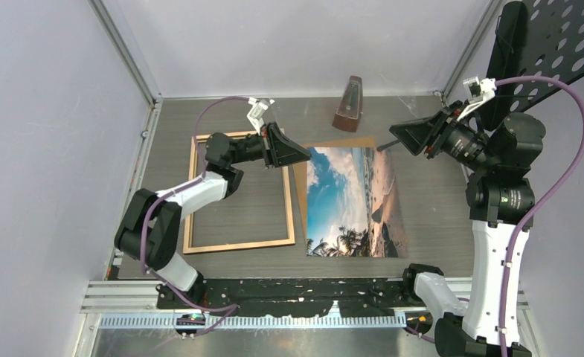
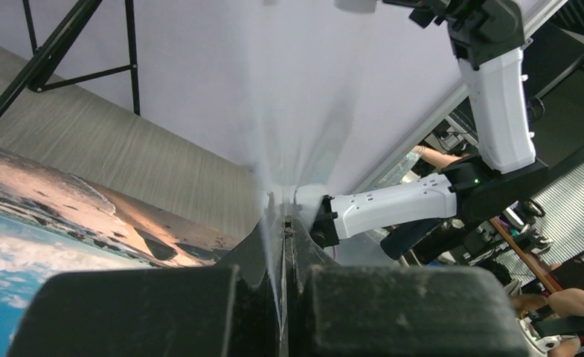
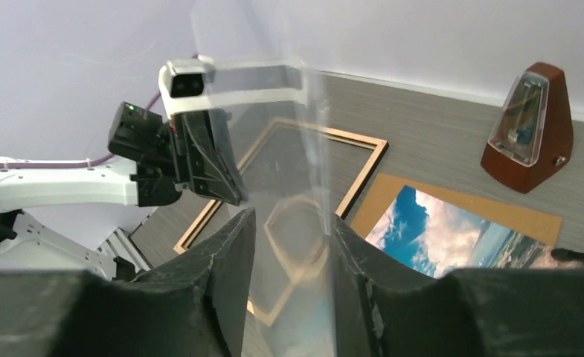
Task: Put the photo into the frame
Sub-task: Pick up the photo frame item at the center of the board, then place the photo frame item in the photo frame, then pick up the photo frame item from the photo frame.
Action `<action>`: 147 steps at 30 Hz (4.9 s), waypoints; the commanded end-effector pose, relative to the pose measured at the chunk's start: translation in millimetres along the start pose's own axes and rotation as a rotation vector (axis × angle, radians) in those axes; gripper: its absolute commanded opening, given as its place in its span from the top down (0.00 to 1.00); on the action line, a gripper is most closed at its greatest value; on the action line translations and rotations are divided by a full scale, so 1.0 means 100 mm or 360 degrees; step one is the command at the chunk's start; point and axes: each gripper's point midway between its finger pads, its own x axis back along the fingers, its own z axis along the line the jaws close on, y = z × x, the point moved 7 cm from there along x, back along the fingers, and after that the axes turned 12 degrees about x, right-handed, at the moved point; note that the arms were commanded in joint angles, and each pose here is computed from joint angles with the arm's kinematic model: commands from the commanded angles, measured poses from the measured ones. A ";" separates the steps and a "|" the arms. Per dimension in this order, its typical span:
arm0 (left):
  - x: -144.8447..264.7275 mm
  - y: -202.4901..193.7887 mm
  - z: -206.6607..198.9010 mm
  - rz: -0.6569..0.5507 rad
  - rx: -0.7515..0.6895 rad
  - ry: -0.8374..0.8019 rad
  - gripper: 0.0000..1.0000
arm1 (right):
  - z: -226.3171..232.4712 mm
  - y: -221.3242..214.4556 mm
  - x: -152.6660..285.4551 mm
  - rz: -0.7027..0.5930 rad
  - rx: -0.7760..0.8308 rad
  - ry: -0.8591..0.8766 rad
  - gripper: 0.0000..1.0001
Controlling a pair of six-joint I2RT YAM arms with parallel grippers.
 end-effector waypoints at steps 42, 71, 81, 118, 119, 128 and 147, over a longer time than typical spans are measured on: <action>2.55 -0.09 0.22 -0.0630 0.0629 0.1509 1.00 | -0.18 -0.60 -0.12 0.0094 -0.0055 -0.0073 0.16; 2.87 -0.28 0.66 -0.0838 0.0585 0.1520 1.00 | -0.10 -2.09 -1.28 0.0649 0.0270 0.0426 0.21; 3.03 -0.16 0.48 -0.0966 0.0552 0.1451 1.00 | -0.03 -2.15 -1.34 0.0700 0.0288 0.0455 0.22; 3.26 -0.33 0.78 -0.0581 0.0837 0.1897 0.12 | 0.02 -3.21 -2.02 0.1042 -0.0309 0.0436 0.05; 3.26 -0.34 0.78 -0.0574 0.0842 0.1906 0.12 | 0.03 -3.24 -2.02 0.1038 -0.0329 0.0444 0.06; 3.22 -0.49 0.86 -0.0502 0.0890 0.1956 0.11 | 0.12 -3.52 -2.09 0.1014 -0.0525 0.0498 0.09; 3.24 -0.77 1.02 -0.0461 0.1100 0.1991 0.18 | 0.20 -3.75 -2.12 0.1008 -0.0723 0.0573 0.13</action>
